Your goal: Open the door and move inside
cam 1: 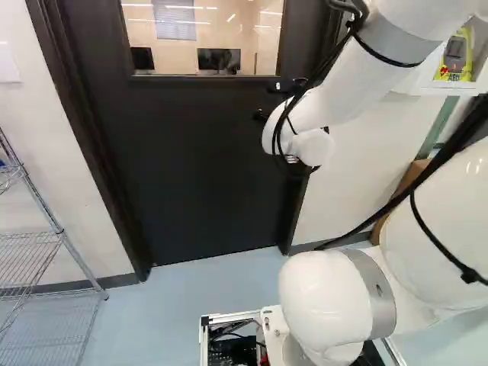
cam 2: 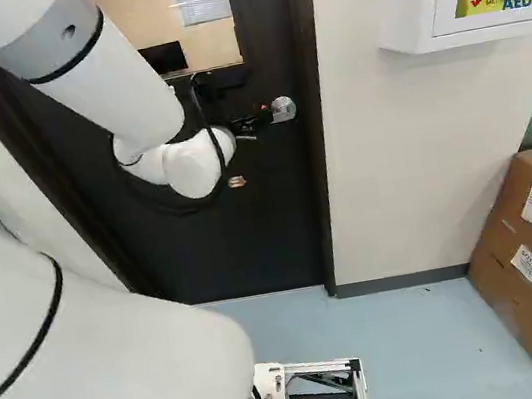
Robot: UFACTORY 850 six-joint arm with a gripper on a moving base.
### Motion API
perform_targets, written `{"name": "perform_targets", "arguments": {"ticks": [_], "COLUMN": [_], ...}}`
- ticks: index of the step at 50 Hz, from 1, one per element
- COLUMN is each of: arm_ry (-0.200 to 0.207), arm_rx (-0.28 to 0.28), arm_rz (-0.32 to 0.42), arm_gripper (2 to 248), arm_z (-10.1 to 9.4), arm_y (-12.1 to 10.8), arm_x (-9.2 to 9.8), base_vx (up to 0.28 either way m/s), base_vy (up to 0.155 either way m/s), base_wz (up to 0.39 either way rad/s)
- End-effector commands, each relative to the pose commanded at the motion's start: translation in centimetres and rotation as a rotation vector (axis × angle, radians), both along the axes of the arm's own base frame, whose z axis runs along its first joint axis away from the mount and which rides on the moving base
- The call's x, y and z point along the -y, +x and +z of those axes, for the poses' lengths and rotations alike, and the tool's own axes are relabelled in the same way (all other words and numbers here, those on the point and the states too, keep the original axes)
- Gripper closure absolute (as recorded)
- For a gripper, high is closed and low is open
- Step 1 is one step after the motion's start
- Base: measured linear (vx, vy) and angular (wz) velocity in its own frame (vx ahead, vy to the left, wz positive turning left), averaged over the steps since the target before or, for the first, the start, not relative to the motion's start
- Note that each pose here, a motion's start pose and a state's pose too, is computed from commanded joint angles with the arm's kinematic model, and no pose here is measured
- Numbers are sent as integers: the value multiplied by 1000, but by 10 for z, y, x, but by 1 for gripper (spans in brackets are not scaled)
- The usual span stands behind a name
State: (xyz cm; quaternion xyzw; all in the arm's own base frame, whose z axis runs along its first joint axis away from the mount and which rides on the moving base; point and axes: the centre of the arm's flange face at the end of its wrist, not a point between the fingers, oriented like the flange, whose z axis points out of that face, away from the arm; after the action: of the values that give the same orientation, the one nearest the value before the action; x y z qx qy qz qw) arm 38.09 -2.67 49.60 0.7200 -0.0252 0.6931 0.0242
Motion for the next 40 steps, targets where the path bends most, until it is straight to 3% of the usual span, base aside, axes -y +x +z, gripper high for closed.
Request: {"name": "perform_targets", "arguments": {"ticks": [27, 40], "arm_ry": [1, 3], "arm_rx": [-11, -36], "arm_rz": [-12, -11], "arm_gripper": [3, 3], "arm_z": [3, -7], "arm_y": [41, 59], "arm_x": [8, 9], "base_vx": [0, 0], "base_vy": [0, 0], "base_wz": [0, 0]}}
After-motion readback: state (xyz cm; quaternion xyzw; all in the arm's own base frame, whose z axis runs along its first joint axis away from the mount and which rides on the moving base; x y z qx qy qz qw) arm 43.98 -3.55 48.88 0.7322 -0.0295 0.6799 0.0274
